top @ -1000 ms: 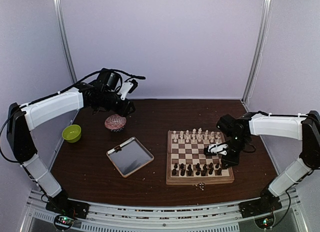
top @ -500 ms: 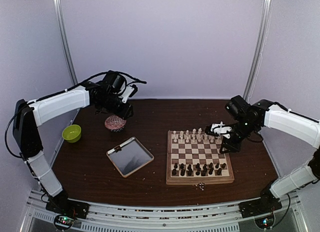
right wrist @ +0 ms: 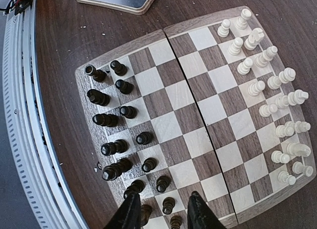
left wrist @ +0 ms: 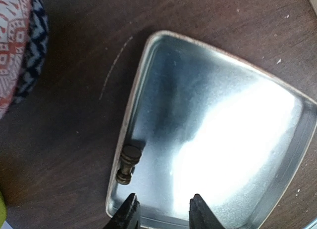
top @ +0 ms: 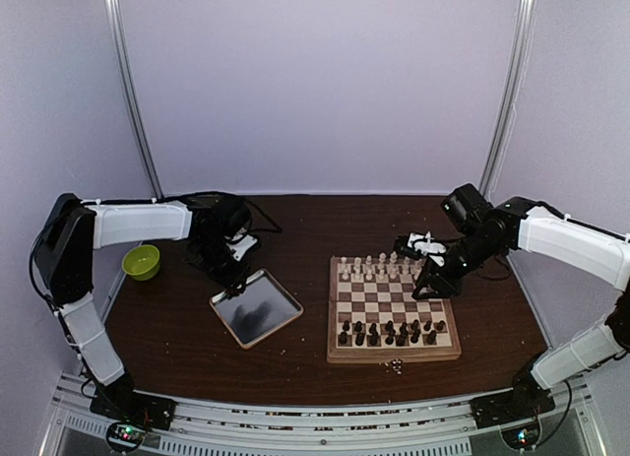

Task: Set up the chess pieces on the board
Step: Move the storage box to the center of the board, then pick up the rook from the storage box, then pass from the left arm to the right, then pass from the right arm to the left

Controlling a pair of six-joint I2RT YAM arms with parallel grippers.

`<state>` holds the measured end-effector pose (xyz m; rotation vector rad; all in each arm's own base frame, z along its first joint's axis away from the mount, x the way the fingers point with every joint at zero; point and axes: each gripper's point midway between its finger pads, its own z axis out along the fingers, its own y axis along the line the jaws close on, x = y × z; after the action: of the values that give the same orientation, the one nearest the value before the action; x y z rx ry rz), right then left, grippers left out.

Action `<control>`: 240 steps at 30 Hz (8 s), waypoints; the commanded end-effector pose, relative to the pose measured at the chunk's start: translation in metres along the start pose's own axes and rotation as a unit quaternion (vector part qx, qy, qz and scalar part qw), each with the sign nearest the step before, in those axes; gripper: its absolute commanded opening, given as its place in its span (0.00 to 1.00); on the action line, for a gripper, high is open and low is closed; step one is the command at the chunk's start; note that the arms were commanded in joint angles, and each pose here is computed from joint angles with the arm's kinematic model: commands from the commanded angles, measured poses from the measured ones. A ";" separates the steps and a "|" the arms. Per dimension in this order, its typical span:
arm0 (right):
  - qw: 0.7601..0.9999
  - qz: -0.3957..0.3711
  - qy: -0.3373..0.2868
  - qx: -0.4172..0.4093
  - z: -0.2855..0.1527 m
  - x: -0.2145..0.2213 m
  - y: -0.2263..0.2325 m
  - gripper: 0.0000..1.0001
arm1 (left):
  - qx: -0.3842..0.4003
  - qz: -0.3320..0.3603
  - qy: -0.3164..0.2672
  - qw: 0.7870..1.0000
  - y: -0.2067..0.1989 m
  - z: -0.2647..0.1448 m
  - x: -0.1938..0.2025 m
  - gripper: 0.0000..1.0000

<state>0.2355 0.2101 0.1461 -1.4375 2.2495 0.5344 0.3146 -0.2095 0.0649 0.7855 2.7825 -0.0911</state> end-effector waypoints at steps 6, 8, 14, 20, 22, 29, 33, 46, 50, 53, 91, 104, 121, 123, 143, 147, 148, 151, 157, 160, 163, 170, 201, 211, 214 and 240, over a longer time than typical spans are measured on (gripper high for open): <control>1.000 -0.003 -0.010 -0.018 0.000 0.004 0.010 0.33 | -0.029 -0.018 0.012 0.999 0.018 0.026 -0.011 0.38; 1.000 -0.003 -0.007 -0.017 0.002 0.007 0.010 0.33 | -0.044 -0.016 0.022 0.999 0.024 0.031 -0.010 0.38; 1.000 -0.002 0.000 -0.024 0.004 0.010 0.011 0.33 | -0.054 -0.014 0.031 0.998 0.028 0.039 -0.007 0.38; 1.000 -0.002 0.005 -0.029 0.007 0.012 0.012 0.33 | -0.006 -0.012 0.032 0.999 0.011 0.043 -0.004 0.31; 1.000 0.000 0.007 -0.029 0.008 0.013 0.011 0.33 | 0.008 -0.007 0.028 1.000 0.004 0.041 -0.002 0.31; 0.999 0.003 0.013 -0.034 0.011 0.014 0.010 0.33 | 0.007 0.033 0.019 0.999 -0.016 0.036 -0.002 0.31; 0.999 0.005 0.016 -0.036 0.013 0.015 0.010 0.33 | -0.024 0.051 0.001 0.998 -0.017 0.027 -0.009 0.32; 0.999 0.007 0.019 -0.043 0.014 0.015 0.012 0.33 | -0.003 0.070 -0.015 0.997 -0.033 0.028 -0.003 0.29; 0.999 0.008 0.020 -0.044 0.015 0.016 0.012 0.33 | -0.006 0.070 -0.008 0.997 -0.032 0.034 -0.003 0.29; 0.999 0.008 0.020 -0.044 0.015 0.016 0.012 0.33 | -0.012 0.071 0.001 0.997 -0.030 0.041 0.000 0.31; 0.998 0.014 0.026 -0.060 0.018 0.017 0.015 0.32 | -0.002 0.052 0.062 0.997 -0.031 0.057 0.035 0.23; 0.997 0.006 0.022 -0.068 0.016 0.012 0.017 0.32 | 0.024 0.065 0.036 0.997 -0.040 0.042 0.026 0.10; 0.970 -0.240 -0.038 0.025 0.026 -0.117 0.029 0.34 | 0.246 0.147 -0.078 0.955 -0.118 -0.044 -0.044 0.10; 0.962 -0.269 -0.046 0.029 0.039 -0.135 0.039 0.35 | 0.273 0.155 -0.087 0.945 -0.126 -0.053 -0.048 0.10; 0.910 -0.390 -0.030 0.137 0.112 -0.198 0.040 0.45 | 0.374 0.173 -0.066 0.909 -0.154 -0.065 -0.047 0.11; 0.910 -0.398 -0.027 0.116 0.121 -0.195 0.049 0.44 | 0.382 0.174 -0.063 0.905 -0.156 -0.064 -0.045 0.11; 0.909 -0.402 -0.026 0.109 0.122 -0.193 0.052 0.44 | 0.383 0.174 -0.063 0.905 -0.156 -0.065 -0.045 0.11; 0.906 -0.409 -0.022 0.105 0.126 -0.190 0.057 0.44 | 0.386 0.175 -0.061 0.904 -0.157 -0.065 -0.044 0.11; 0.902 -0.420 -0.017 0.096 0.131 -0.187 0.063 0.41 | 0.386 0.175 -0.056 0.904 -0.156 -0.062 -0.042 0.11; 0.900 -0.425 -0.011 0.093 0.134 -0.184 0.065 0.37 | 0.388 0.174 -0.052 0.904 -0.157 -0.062 -0.041 0.11; 0.896 -0.434 -0.001 0.092 0.138 -0.180 0.067 0.34 | 0.389 0.174 -0.053 0.903 -0.157 -0.063 -0.041 0.11; 0.896 -0.433 0.002 0.100 0.138 -0.177 0.067 0.22 | 0.386 0.173 -0.055 0.905 -0.156 -0.063 -0.044 0.12; 0.970 -0.062 -0.200 -0.123 0.003 -0.199 0.038 0.16 | 0.245 0.213 -0.516 0.793 -0.169 -0.217 -0.094 0.29; 0.965 -0.048 -0.214 -0.142 -0.004 -0.199 0.040 0.17 | 0.265 0.216 -0.510 0.789 -0.187 -0.211 -0.116 0.30; 0.964 -0.047 -0.216 -0.148 -0.004 -0.200 0.041 0.17 | 0.275 0.219 -0.501 0.791 -0.191 -0.205 -0.119 0.30; 0.984 -0.053 -0.141 -0.098 -0.003 -0.135 0.025 0.37 | 0.285 0.228 -0.431 0.825 -0.202 -0.170 -0.140 0.14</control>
<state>0.2736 0.3622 0.2378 -1.4168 1.8615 1.0198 0.2747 -0.4210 0.2630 1.1165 1.6264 -0.9682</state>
